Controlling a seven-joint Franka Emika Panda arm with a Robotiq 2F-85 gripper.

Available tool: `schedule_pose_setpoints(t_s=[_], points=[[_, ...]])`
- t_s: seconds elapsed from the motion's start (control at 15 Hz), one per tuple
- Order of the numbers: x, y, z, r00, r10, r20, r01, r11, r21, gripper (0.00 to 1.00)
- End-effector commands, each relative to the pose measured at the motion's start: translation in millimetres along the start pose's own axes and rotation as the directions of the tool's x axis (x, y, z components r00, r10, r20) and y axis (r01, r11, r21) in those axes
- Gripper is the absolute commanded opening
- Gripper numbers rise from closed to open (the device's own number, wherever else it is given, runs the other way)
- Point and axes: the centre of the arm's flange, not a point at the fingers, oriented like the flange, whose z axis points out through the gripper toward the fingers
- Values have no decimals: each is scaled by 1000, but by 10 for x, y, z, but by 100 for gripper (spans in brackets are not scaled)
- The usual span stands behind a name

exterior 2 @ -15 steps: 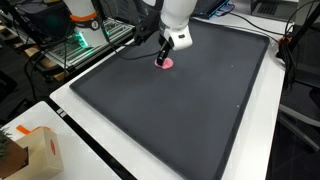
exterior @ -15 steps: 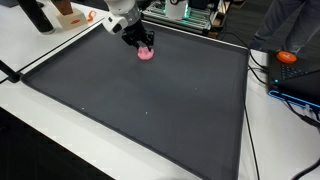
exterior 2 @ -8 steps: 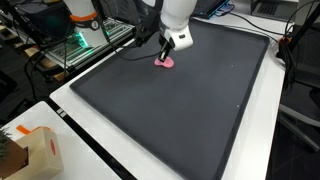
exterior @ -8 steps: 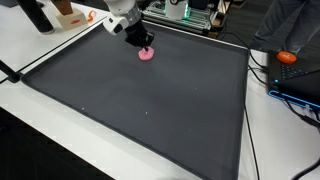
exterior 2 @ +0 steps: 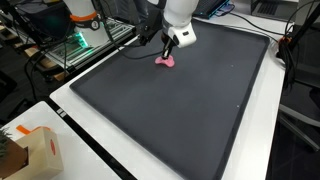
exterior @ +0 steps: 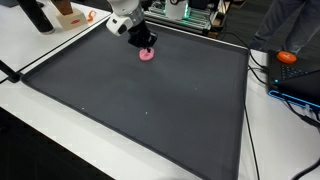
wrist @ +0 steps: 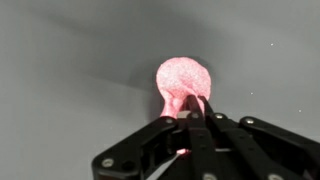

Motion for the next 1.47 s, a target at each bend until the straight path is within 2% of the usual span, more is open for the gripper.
schedule_pose_setpoints(t_s=[0.0, 0.4, 0.73, 0.8, 0.93, 1.27, 1.4], points=[[1, -80, -83, 998, -18, -54, 18, 1000, 8, 1], [-28, -107, -377, 991, -20, -134, 15, 999, -38, 1], [-53, -139, -553, 986, -26, -167, 17, 998, -56, 1], [-54, -144, -575, 985, -23, -174, 14, 998, -53, 29], [-56, -149, -610, 984, -23, -175, 14, 999, -48, 34], [-55, -177, -673, 983, -9, -184, 2, 999, -37, 72], [-60, -223, -709, 980, -21, -200, 6, 997, -78, 87]])
